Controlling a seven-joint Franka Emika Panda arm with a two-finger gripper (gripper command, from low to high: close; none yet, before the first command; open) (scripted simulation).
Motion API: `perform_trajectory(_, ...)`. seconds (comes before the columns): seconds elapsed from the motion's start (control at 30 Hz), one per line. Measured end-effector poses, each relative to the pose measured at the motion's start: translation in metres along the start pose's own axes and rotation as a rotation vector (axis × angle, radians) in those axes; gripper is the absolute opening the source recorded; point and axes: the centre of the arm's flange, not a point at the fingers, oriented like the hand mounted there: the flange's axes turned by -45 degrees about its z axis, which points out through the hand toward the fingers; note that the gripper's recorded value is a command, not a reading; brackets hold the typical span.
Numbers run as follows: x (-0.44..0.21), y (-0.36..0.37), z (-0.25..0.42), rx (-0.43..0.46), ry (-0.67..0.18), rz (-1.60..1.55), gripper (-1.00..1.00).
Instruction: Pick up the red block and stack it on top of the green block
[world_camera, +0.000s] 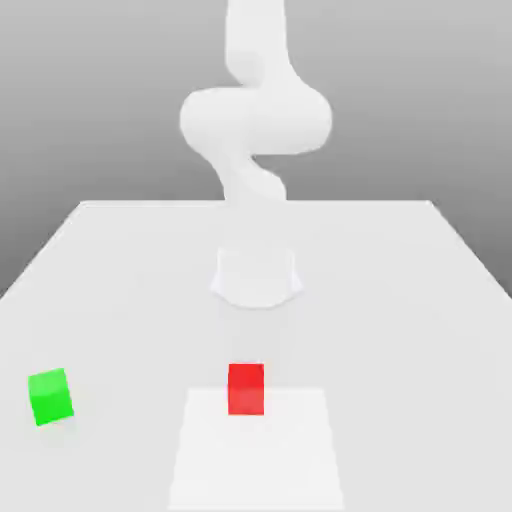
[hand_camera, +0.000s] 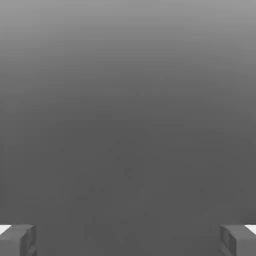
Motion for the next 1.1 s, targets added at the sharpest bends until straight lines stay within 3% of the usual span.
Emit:
perform_trajectory(0.3,-0.117,0.008,0.196,-0.007,-0.334,-0.006,0.0)
perform_trajectory(0.6,-0.322,0.015,0.318,-0.004,-0.694,-0.01,0.0)
perform_trajectory(0.77,-0.365,0.016,0.352,-0.004,-0.722,-0.011,0.0)
perform_trajectory(0.8,-0.371,0.016,0.357,-0.004,-0.722,-0.011,-1.0)
perform_trajectory(1.1,-0.363,0.016,0.35,-0.003,-0.723,-0.011,-1.0)
